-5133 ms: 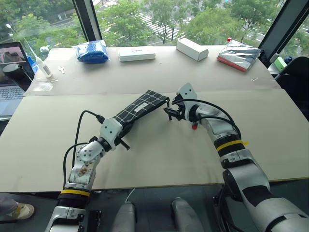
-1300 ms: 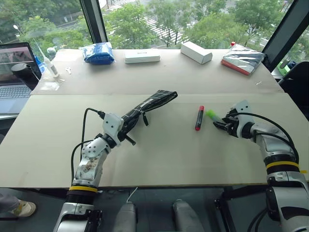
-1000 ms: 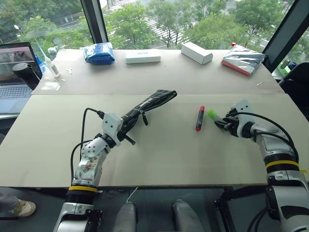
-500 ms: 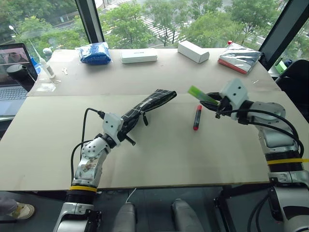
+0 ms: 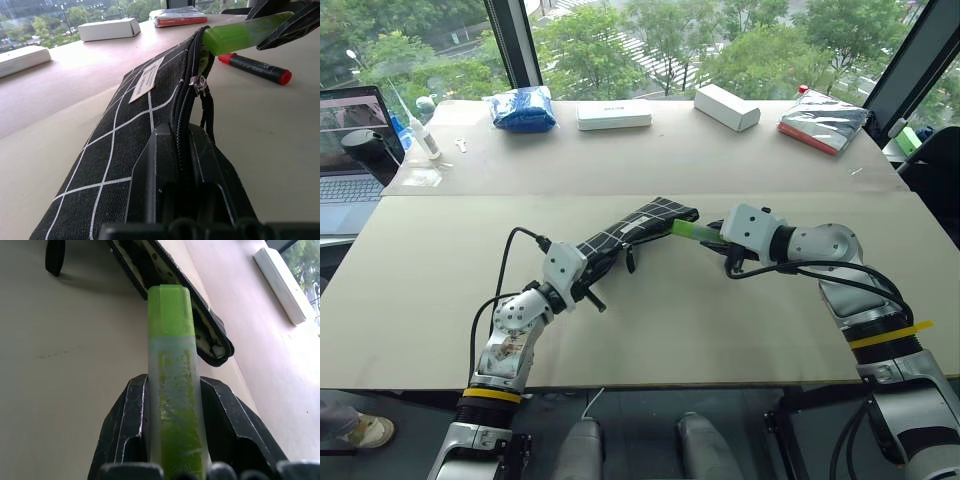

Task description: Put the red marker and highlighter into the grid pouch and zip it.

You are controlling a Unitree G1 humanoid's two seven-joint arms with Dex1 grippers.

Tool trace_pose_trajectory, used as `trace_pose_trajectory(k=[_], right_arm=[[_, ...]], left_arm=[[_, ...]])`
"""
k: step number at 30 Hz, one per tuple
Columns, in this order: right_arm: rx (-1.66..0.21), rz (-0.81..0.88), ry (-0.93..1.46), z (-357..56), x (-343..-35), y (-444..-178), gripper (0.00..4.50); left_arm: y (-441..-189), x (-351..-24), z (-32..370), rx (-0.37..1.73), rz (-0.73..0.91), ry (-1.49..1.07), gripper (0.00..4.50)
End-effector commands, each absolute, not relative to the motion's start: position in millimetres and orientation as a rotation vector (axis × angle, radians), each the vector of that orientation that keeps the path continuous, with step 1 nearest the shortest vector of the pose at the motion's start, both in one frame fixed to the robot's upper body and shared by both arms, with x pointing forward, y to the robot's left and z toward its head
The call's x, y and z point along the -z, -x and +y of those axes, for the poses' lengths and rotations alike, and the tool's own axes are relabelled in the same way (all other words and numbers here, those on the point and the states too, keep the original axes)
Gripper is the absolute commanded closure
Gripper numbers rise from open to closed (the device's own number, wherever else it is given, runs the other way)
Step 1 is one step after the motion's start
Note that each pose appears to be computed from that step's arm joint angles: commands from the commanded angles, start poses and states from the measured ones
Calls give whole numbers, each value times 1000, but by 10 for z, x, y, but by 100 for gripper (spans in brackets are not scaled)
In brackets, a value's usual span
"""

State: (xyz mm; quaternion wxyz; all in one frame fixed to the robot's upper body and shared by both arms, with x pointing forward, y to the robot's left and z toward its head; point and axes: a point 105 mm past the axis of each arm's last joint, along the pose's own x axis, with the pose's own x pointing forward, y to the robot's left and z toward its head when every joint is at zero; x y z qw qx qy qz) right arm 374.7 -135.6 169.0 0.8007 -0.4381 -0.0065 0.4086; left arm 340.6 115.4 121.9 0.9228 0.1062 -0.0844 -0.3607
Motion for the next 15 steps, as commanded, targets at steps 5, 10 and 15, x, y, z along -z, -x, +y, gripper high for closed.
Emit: trace_pose_trajectory(k=[5,10,15], right_arm=[[-870,-70,970,-1280,-1797,-3770,345],[-931,-103,1065,-1060,-1725,-3738,345],[-988,-207,1251,-751,-1649,-3697,345]], left_arm=[[-3336,-1322,1038,795,-207,-265,450],[-3294,-1289,1003,821,-198,-268,450],[-3298,-1293,1009,825,-198,-264,450]])
